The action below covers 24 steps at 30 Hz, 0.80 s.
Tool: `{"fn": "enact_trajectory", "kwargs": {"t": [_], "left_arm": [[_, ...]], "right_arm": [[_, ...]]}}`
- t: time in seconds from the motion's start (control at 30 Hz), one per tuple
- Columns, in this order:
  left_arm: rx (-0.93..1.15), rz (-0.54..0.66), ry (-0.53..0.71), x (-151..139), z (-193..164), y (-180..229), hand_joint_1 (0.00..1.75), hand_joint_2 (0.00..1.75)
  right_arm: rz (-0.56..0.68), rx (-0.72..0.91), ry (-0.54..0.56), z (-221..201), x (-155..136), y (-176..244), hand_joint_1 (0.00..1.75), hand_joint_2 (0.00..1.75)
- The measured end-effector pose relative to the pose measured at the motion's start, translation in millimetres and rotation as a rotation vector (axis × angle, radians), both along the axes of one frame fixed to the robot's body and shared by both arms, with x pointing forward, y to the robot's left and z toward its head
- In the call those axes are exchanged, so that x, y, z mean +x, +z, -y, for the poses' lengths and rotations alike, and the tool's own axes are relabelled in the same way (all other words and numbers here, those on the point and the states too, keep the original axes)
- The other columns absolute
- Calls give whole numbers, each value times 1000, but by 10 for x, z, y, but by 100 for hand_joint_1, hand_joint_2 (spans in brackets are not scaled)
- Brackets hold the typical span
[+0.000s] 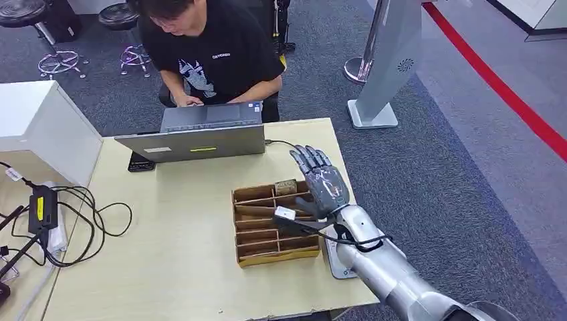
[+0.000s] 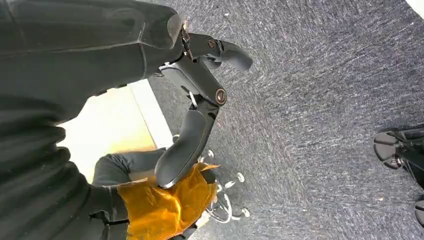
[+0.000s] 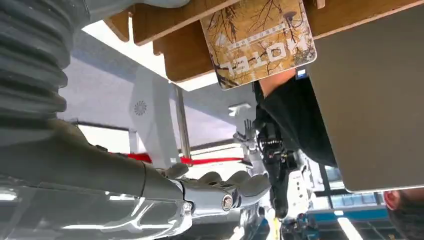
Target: Pass the card to the sensor for recognition and then transmit it.
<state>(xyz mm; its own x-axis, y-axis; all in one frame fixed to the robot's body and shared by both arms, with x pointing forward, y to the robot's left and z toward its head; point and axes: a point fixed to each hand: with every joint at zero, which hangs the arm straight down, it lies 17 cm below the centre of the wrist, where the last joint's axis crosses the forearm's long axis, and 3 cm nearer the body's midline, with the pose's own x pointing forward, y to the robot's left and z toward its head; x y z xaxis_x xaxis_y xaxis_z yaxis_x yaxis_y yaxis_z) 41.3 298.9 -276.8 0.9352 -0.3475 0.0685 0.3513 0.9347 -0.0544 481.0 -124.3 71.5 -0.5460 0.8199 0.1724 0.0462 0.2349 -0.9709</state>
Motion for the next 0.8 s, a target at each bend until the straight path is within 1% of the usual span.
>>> {"fn": "enact_trajectory", "kwargs": {"t": [0.3,0.8], "left_arm": [[0,0,1,-1,0,0,0,175],[0,0,1,-2,1,0,0,175]], "right_arm": [[-70,84,39,-79,-40,46,0,175],[-72,99,52,-122,-93,63,0,175]]}}
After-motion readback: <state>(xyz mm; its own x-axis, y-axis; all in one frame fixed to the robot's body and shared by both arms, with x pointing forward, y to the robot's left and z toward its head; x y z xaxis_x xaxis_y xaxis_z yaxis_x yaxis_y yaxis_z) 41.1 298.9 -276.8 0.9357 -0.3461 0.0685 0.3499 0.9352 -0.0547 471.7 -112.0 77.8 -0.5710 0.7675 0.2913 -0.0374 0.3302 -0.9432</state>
